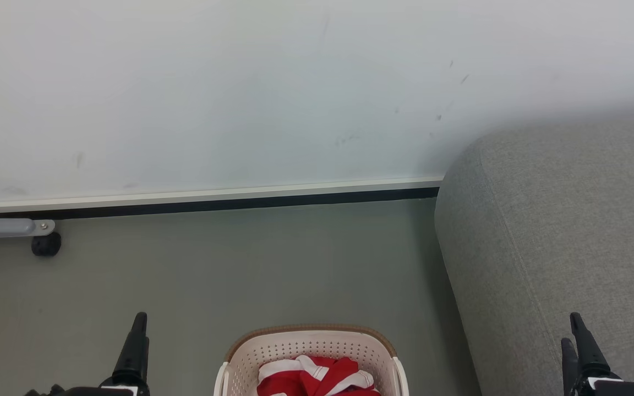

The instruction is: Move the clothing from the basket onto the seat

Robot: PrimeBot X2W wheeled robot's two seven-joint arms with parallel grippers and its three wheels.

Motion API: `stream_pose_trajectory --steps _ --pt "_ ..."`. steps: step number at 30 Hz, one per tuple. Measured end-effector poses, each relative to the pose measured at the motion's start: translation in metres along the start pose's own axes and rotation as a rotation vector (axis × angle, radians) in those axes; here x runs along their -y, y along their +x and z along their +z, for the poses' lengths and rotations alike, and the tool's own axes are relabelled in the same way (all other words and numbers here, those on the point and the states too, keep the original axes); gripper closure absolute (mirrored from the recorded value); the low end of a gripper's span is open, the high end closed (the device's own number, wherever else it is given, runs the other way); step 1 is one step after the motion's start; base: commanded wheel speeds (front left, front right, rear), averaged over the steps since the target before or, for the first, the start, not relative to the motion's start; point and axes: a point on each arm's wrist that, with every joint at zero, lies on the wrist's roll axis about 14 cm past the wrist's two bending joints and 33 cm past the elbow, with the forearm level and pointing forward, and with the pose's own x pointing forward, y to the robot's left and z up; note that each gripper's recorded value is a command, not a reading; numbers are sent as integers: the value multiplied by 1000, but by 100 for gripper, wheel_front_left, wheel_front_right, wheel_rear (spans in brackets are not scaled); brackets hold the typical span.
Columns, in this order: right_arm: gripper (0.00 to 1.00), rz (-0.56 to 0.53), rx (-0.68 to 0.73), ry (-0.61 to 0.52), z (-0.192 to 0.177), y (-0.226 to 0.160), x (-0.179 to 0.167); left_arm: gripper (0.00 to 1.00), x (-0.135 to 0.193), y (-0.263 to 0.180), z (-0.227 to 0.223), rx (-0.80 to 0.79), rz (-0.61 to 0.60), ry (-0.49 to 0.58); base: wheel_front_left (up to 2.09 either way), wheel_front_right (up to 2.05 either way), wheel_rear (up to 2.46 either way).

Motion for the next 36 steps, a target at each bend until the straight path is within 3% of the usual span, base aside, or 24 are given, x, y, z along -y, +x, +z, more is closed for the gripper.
stream_pose_trajectory --steps 36 --pt "0 39 -33 -682 -24 1 -19 0 21 9 -11 -2 -23 705 0 0 0"
